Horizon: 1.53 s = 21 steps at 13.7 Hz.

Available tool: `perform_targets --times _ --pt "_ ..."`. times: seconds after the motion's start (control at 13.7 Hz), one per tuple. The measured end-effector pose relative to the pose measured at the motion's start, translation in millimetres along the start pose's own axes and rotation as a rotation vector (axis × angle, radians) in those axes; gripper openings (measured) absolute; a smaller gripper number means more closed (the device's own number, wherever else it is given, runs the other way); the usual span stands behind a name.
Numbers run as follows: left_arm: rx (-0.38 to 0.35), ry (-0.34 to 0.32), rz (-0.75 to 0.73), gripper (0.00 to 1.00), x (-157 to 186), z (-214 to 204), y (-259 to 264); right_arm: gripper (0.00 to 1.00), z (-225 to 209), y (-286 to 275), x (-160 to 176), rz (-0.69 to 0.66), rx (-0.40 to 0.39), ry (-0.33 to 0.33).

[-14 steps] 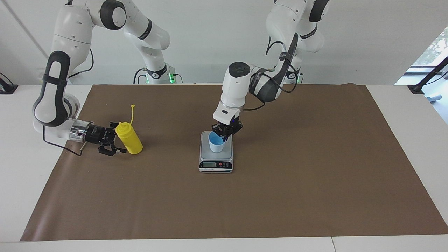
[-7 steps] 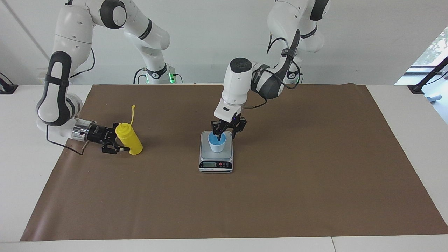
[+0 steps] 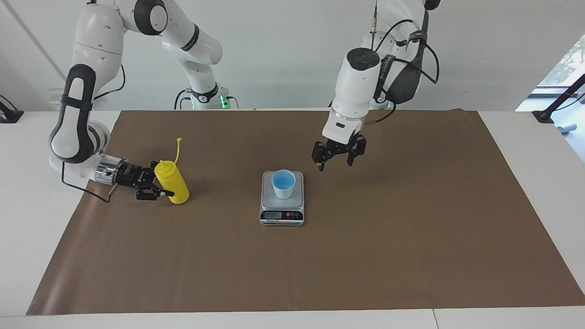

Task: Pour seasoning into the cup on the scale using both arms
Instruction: 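Release the cup and withdraw the left gripper while the right lifts the bottle, then move the yellow bottle over the cup with the right gripper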

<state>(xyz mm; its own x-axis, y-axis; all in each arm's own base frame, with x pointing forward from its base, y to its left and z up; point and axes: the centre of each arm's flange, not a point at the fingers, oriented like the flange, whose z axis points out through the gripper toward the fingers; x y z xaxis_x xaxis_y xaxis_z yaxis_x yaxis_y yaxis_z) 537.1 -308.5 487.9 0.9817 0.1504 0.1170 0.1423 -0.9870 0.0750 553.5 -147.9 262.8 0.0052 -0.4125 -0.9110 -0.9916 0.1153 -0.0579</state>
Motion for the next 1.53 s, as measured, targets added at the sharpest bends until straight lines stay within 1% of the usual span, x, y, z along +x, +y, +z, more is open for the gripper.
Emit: perform_targets --times 0.22,0.44,0.73,0.8,0.95,1.09,1.31,1.53 --pt "0.033 -0.021 0.035 1.00 21.3 -2.0 -65.8 0.56 20.5 -22.0 -64.6 0.038 0.015 0.141" --pt "0.060 -0.051 0.082 1.00 39.6 -16.7 -128.8 0.56 63.7 -32.5 -129.2 0.073 0.005 0.304" --pt "0.073 -0.073 0.164 1.00 51.8 -40.8 -190.8 0.56 118.9 -37.9 -183.3 0.123 -0.021 0.532" --pt "0.075 -0.080 0.177 1.00 53.4 -45.1 -203.3 0.56 131.0 -37.6 -193.4 0.102 -0.042 0.588" --pt "0.074 -0.091 0.177 1.00 56.6 -57.2 -226.8 0.56 156.3 -31.7 -206.4 0.038 -0.101 0.676" --pt "0.060 -0.092 0.162 1.00 62.2 -80.3 -243.7 0.56 175.6 -25.6 -212.8 -0.004 -0.143 0.724" --pt "0.054 -0.090 0.164 1.00 67.0 -118.5 -256.8 0.56 196.8 -17.9 -220.6 -0.060 -0.190 0.769" --pt "0.053 -0.095 0.177 1.00 66.1 -138.0 -255.6 0.56 211.6 -11.5 -225.7 -0.125 -0.235 0.832"
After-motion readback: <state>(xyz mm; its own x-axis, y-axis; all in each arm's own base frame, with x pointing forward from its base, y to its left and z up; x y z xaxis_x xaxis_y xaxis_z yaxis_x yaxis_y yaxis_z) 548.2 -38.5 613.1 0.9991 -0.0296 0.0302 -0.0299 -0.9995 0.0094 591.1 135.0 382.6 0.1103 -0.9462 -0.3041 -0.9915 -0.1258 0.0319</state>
